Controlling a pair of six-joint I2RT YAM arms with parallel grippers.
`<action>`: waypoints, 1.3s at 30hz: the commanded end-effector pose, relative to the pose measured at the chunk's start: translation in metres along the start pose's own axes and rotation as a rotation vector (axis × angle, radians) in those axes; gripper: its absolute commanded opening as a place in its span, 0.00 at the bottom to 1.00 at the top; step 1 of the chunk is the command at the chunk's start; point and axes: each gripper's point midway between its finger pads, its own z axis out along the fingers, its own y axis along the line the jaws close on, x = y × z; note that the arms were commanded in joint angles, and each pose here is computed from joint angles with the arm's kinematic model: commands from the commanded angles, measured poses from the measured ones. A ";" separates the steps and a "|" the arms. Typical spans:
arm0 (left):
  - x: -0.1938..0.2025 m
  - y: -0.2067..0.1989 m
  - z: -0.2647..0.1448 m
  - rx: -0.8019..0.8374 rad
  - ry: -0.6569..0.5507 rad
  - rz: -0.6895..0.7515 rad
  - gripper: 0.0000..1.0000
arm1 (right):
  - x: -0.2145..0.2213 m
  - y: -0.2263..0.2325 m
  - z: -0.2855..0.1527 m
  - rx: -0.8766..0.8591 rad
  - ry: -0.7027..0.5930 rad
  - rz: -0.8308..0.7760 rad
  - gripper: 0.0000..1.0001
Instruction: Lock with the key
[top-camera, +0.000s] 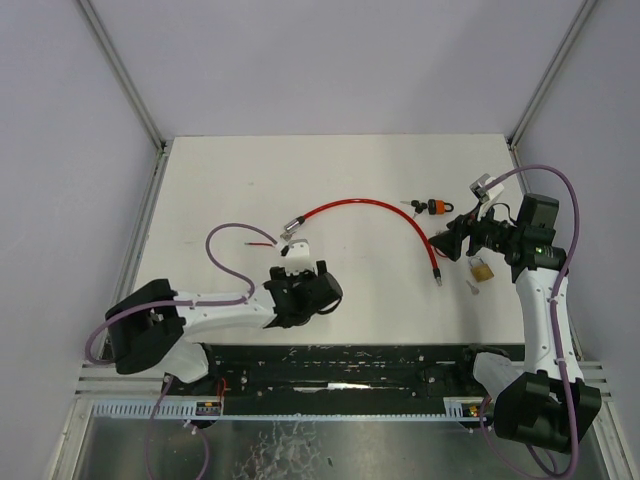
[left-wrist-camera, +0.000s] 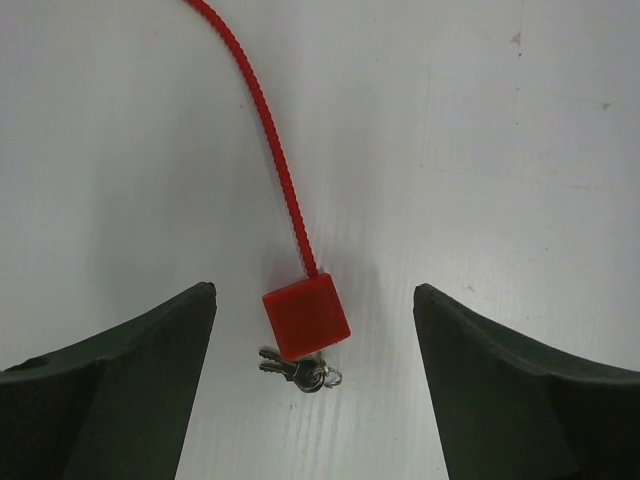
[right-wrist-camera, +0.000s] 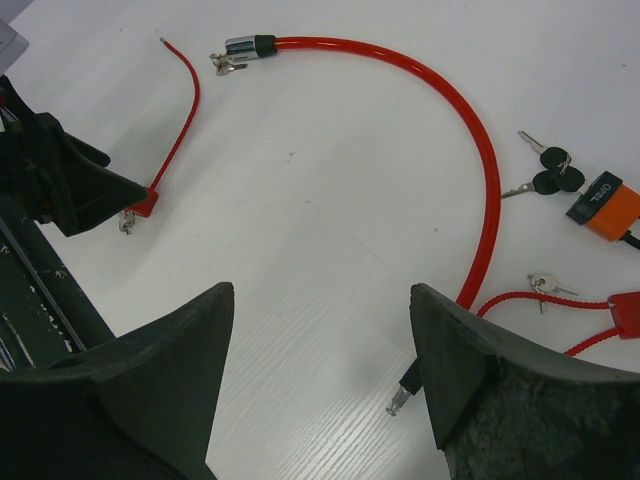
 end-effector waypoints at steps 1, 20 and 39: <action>-0.001 0.009 0.001 -0.113 -0.029 0.016 0.79 | -0.009 0.000 -0.001 0.000 -0.029 -0.051 0.76; -0.043 -0.016 -0.004 -0.082 -0.208 0.142 1.00 | -0.006 -0.002 0.000 0.001 -0.020 -0.047 0.77; -0.046 -0.038 -0.042 0.415 -0.185 -0.025 1.00 | -0.004 -0.001 0.002 -0.020 -0.019 -0.044 0.77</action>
